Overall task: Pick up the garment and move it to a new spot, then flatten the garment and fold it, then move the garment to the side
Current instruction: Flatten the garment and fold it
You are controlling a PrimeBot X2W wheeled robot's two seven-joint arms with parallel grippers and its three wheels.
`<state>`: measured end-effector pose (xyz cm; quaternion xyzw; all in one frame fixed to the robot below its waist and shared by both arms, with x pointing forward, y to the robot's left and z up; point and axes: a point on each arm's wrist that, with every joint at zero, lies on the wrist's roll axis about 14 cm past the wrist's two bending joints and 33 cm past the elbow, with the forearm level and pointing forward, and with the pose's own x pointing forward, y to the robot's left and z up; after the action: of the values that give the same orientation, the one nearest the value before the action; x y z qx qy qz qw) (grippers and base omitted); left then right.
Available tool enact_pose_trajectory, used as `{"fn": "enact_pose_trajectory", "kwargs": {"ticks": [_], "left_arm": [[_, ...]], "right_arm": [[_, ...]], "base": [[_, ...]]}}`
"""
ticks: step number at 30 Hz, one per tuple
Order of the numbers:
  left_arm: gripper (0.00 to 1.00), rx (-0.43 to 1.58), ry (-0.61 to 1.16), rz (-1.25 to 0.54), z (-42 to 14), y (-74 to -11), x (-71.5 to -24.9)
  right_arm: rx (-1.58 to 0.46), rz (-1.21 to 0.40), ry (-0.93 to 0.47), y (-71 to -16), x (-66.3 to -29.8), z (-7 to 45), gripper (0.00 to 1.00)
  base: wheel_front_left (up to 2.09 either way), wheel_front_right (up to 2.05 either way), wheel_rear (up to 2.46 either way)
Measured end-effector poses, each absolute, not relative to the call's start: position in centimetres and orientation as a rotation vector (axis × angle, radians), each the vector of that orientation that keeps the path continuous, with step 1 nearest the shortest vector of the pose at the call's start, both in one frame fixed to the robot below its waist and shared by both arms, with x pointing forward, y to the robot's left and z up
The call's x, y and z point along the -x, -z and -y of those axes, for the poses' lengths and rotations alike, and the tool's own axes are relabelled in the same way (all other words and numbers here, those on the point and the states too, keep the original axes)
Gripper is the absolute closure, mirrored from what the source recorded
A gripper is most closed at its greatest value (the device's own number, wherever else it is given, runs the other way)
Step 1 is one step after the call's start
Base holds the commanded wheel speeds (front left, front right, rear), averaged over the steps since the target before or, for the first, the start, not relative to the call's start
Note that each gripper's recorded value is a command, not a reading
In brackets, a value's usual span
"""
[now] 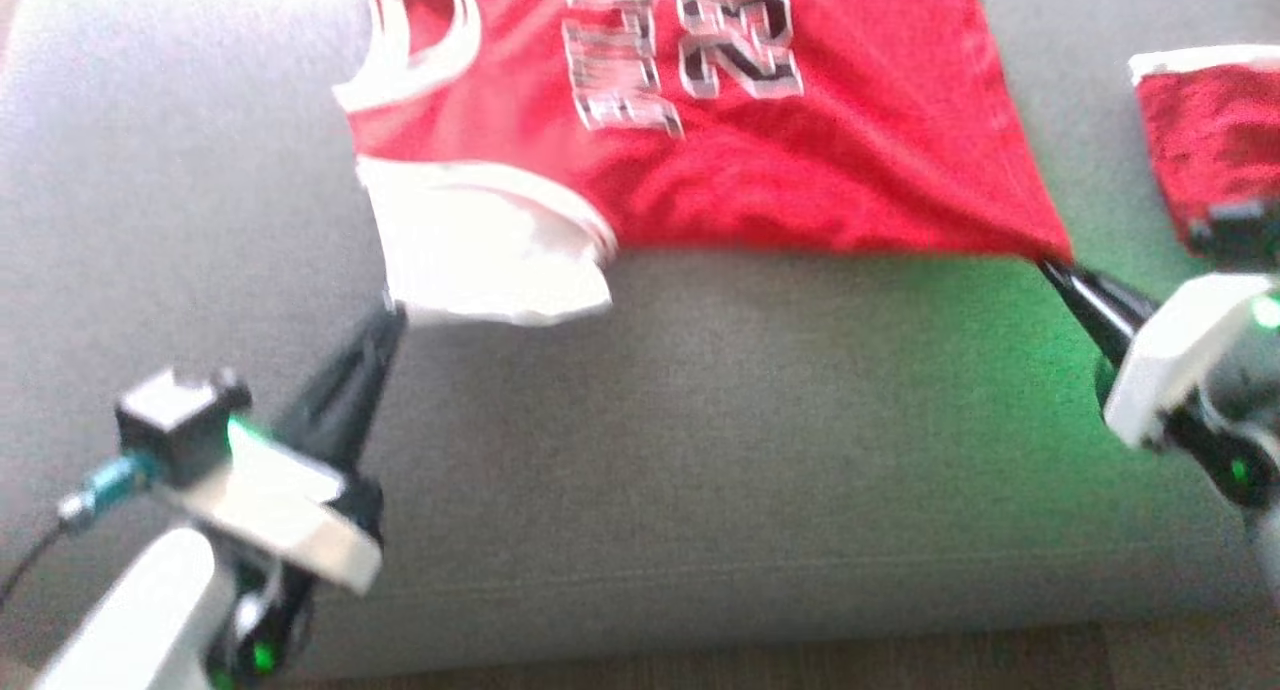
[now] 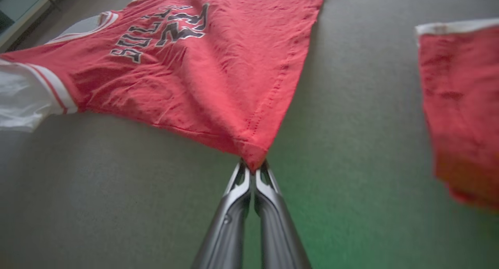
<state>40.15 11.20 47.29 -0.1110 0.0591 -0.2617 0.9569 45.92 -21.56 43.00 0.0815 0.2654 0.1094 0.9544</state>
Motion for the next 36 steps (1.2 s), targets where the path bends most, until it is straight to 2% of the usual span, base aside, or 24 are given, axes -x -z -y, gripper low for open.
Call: {"fn": "enact_pose_trajectory", "kwargs": {"ticks": [5,9,13,19,27,36], "left_arm": [[1.0,0.399,0.493,-0.168,-11.7,-47.6,-36.3],[1.0,0.437,0.491,-0.172,-12.3,-48.5,-34.4],[1.0,0.477,0.484,-0.198,-12.5,-49.1,-33.5],[1.0,0.664,0.478,-0.269,-11.6,-50.3,-32.0],[1.0,0.655,0.396,-0.218,-12.0,-50.3,-36.7],[1.0,0.553,0.429,-0.099,-9.7,-50.1,-45.6]], "right_arm": [[-0.217,-0.533,-0.161,-43.1,-42.7,23.2,1.0],[-0.211,-0.53,-0.125,-43.1,-41.0,24.1,1.0],[-0.205,-0.518,-0.09,-43.6,-40.2,25.3,1.0],[-0.252,-0.503,-0.043,-44.5,-39.0,26.0,1.0],[-0.273,-0.545,-0.024,-43.7,-40.1,25.3,1.0],[-0.251,-0.552,-0.033,-42.9,-46.8,24.5,1.0]], "base": [[0.0,0.0,0.0],[0.0,0.0,0.0],[0.0,0.0,0.0],[0.0,0.0,0.0],[0.0,0.0,0.0],[0.0,0.0,0.0]]}}
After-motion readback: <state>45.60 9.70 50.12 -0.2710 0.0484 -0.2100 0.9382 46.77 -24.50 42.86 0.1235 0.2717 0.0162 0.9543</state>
